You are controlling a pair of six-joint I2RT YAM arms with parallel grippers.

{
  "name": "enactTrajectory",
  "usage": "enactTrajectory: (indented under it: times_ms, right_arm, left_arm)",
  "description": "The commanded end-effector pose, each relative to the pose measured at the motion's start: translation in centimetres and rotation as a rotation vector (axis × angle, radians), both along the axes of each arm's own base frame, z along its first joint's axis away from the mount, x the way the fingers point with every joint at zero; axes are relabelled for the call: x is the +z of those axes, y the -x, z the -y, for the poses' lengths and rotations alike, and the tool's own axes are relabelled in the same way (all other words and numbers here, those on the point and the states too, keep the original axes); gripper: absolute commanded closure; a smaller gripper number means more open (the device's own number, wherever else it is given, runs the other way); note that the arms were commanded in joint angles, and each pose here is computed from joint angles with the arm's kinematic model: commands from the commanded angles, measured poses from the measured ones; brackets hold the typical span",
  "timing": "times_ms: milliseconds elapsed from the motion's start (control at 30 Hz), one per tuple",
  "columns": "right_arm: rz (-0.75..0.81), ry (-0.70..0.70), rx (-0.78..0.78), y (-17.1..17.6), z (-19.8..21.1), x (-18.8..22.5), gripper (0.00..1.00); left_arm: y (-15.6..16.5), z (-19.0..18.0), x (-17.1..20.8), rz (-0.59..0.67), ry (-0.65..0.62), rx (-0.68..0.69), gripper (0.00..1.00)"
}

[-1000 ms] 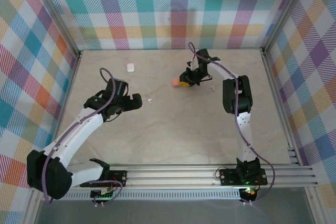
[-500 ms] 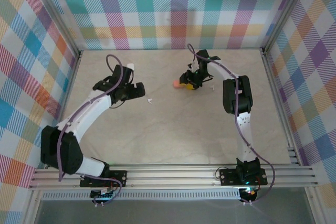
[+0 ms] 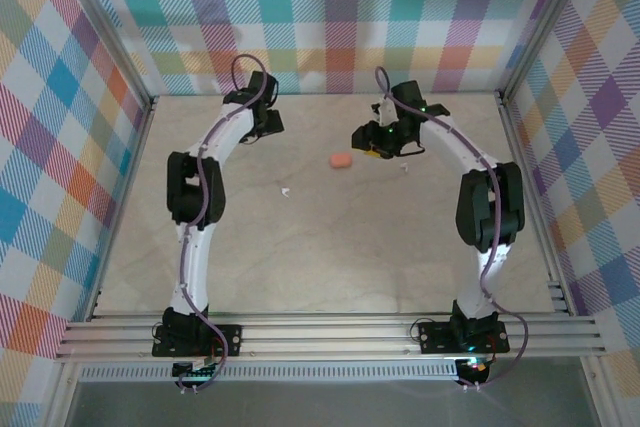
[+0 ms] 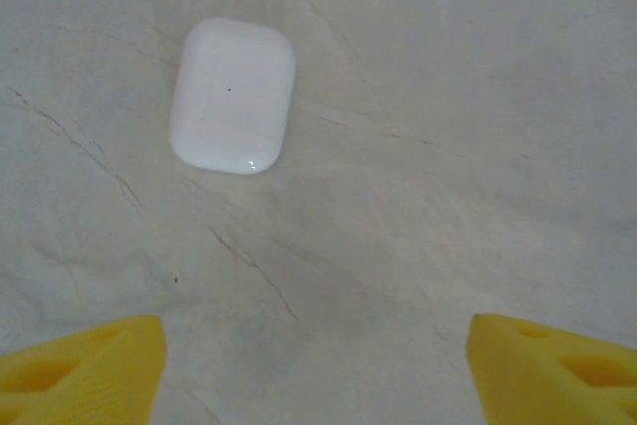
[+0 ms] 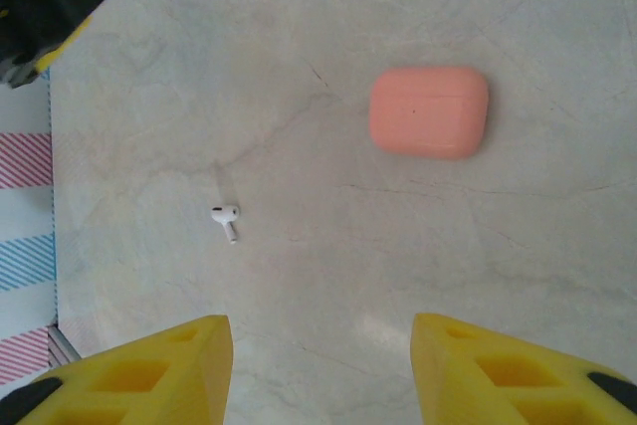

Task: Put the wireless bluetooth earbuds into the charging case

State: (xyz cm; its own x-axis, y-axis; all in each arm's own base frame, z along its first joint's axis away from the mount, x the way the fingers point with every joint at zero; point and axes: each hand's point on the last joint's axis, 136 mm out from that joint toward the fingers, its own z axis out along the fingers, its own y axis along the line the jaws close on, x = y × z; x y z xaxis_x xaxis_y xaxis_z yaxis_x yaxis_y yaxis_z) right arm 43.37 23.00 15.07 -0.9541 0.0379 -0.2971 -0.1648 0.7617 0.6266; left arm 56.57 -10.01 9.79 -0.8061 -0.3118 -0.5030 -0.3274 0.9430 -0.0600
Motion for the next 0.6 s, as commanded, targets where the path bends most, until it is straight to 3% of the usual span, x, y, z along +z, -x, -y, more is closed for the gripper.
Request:
enactTrajectory:
  times_ms: [0, 267, 567]
  right_arm:
    - [0.028, -0.006, -0.016, 1.0, 0.3, 0.5, 0.49]
    - [0.071, -0.001, -0.041, 2.6, 1.2, 1.8, 0.49]
    - [0.123, -0.010, -0.072, 2.4, 1.6, 3.7, 0.49]
  left_arm:
    - [-1.1, -3.8, -0.8, -0.043, -0.031, 0.089, 0.28]
    - [-3.9, -6.4, -3.0, -0.009, 0.037, 0.131, 0.31]
    - [-5.4, -4.7, -5.4, -0.022, 0.135, 0.035, 0.31]
